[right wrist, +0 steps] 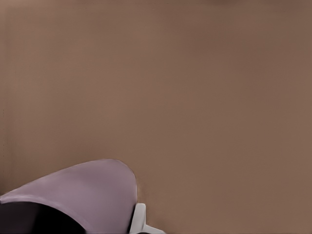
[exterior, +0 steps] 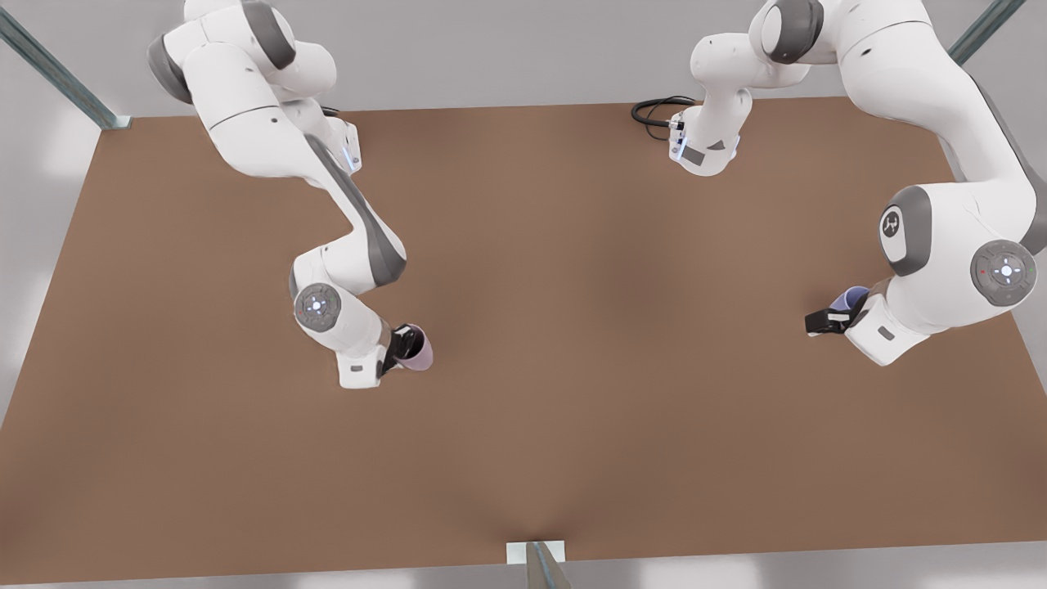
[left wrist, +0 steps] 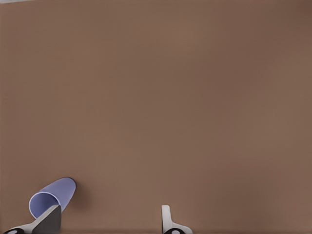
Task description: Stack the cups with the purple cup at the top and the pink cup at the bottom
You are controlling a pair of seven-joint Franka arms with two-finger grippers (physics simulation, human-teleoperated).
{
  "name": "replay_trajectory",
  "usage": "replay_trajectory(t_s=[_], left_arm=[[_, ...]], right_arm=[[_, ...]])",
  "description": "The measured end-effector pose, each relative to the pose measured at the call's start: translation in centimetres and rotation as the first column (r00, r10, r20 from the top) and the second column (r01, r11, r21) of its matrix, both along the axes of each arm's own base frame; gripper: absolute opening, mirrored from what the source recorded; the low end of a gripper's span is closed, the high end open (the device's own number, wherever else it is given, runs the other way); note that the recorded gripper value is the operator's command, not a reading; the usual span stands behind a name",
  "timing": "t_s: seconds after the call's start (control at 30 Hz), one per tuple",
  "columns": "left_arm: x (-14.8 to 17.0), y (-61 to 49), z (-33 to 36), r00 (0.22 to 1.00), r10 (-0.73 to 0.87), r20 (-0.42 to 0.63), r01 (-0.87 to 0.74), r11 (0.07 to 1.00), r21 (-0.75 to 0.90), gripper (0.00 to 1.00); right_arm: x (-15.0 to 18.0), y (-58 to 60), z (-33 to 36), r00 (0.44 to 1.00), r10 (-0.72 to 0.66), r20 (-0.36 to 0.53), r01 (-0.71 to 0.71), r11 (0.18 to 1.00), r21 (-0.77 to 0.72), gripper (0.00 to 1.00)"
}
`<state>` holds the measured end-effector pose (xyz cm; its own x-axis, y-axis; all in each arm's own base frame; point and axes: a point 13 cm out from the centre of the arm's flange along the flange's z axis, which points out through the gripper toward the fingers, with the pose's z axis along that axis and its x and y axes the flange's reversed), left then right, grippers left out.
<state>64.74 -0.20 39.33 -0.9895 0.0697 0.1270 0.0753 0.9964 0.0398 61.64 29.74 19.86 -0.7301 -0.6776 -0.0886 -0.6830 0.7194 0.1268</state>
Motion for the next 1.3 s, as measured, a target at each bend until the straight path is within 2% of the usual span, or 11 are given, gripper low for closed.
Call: replay_trajectory(t_s=[0.13,0.27,0.53,0.7,0.83,0.87,0.9,0.93,0.97,1.1,1.3], left_arm=[[0.1,0.4,-0.1,1.000,0.006,0.002,-0.006,1.000,0.003,1.00],[0.2,0.4,-0.2,1.000,0.006,0.003,-0.006,1.000,0.005,1.00],[0.5,1.2,-1.0,1.000,0.018,0.001,-0.018,1.000,0.010,1.00],[0.7,3.1,-2.7,0.999,0.048,-0.012,-0.047,0.999,0.018,1.00],[-0.8,5.0,-5.1,0.996,0.077,-0.043,-0.076,0.997,0.016,1.00],[-1.5,5.5,-5.8,0.995,0.085,-0.051,-0.085,0.996,0.014,1.00],[-2.1,5.8,-6.4,0.994,0.090,-0.055,-0.089,0.996,0.012,1.00],[-2.8,6.1,-6.9,0.994,0.095,-0.059,-0.094,0.996,0.010,1.00],[-3.9,6.4,-7.8,0.993,0.100,-0.067,-0.099,0.995,0.008,1.00],[-7.6,9.6,-12.8,0.984,0.151,-0.089,-0.151,0.988,0.014,1.00],[-12.4,16.1,-20.7,0.968,0.233,-0.089,-0.231,0.973,0.028,1.00]], right_arm=[[0.0,17.1,-1.5,0.999,-0.049,0.003,0.049,0.997,0.066,0.21],[-1.7,25.5,-4.4,0.985,-0.170,0.007,0.169,0.984,0.058,0.21],[-2.2,25.4,-7.4,0.873,-0.486,-0.039,0.486,0.874,-0.012,0.21],[-2.2,25.2,-8.2,0.785,-0.616,-0.061,0.615,0.788,-0.033,0.21],[-2.5,25.0,-9.7,0.721,-0.689,-0.074,0.687,0.724,-0.057,0.21],[-2.6,24.9,-10.1,0.706,-0.704,-0.077,0.702,0.710,-0.061,0.25],[-2.6,24.9,-10.4,0.691,-0.718,-0.078,0.716,0.696,-0.065,0.40],[-2.6,24.8,-10.5,0.677,-0.732,-0.077,0.729,0.682,-0.067,0.63],[-2.6,24.8,-10.6,0.664,-0.744,-0.076,0.741,0.668,-0.070,0.67],[-2.4,24.6,-10.2,0.611,-0.788,-0.078,0.784,0.616,-0.075,0.72],[-2.4,24.4,-7.8,0.558,-0.825,-0.089,0.821,0.564,-0.088,0.72]])
